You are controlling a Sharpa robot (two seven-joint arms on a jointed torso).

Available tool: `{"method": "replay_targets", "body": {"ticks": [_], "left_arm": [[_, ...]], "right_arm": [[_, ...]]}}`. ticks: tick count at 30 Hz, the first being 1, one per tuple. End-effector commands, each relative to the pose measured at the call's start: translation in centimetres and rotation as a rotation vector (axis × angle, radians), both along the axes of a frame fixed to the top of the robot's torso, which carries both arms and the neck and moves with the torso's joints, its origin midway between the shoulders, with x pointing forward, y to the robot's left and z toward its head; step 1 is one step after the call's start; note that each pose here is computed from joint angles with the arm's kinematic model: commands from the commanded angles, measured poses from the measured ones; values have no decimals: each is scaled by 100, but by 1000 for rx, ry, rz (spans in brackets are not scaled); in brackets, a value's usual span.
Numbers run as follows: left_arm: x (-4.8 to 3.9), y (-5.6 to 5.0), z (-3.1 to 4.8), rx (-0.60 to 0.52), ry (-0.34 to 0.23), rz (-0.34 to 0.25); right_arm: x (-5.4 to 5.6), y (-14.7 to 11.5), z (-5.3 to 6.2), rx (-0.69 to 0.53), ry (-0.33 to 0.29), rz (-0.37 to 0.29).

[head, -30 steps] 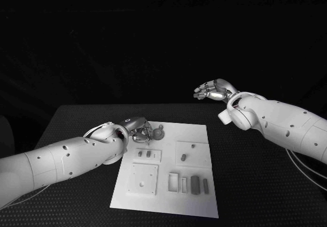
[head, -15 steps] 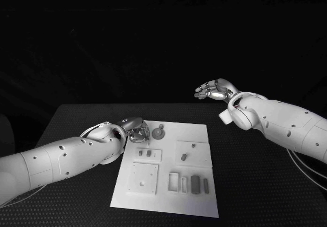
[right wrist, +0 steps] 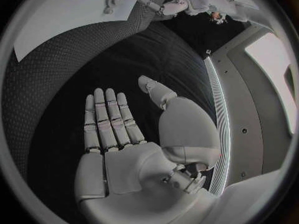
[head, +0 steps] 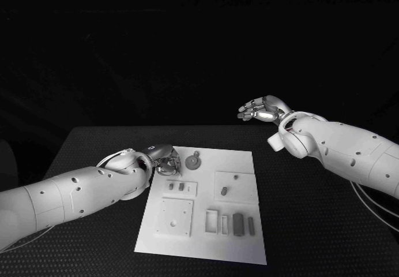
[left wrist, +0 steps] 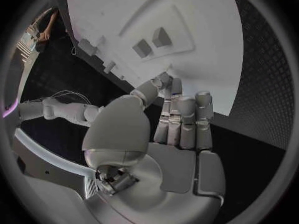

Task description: Assemble the parts on the task board

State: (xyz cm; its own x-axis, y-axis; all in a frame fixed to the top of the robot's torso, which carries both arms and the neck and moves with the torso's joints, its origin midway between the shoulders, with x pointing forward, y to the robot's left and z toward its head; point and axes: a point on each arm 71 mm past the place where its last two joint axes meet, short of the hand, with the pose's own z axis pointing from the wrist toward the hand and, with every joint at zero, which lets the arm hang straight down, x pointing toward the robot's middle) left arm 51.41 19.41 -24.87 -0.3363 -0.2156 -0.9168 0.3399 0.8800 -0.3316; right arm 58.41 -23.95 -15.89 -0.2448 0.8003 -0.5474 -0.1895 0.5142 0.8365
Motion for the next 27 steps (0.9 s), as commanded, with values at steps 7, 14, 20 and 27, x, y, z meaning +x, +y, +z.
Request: {"method": "replay_targets", "body": {"ticks": [7,14,20,27], "left_arm": [[-33,-32,-36,12,24,-21],[-49,-46,-50,12,38,-25],[-47,-44,-57,13,38,-24],[-24,-57,-83,24,50,-17]], "right_arm": [[-5,9,-1,4,2,14],[-6,13,-1,4,2,15],[-6,13,-1,4,2,15],[-7,17,-1,4,2,16]]}}
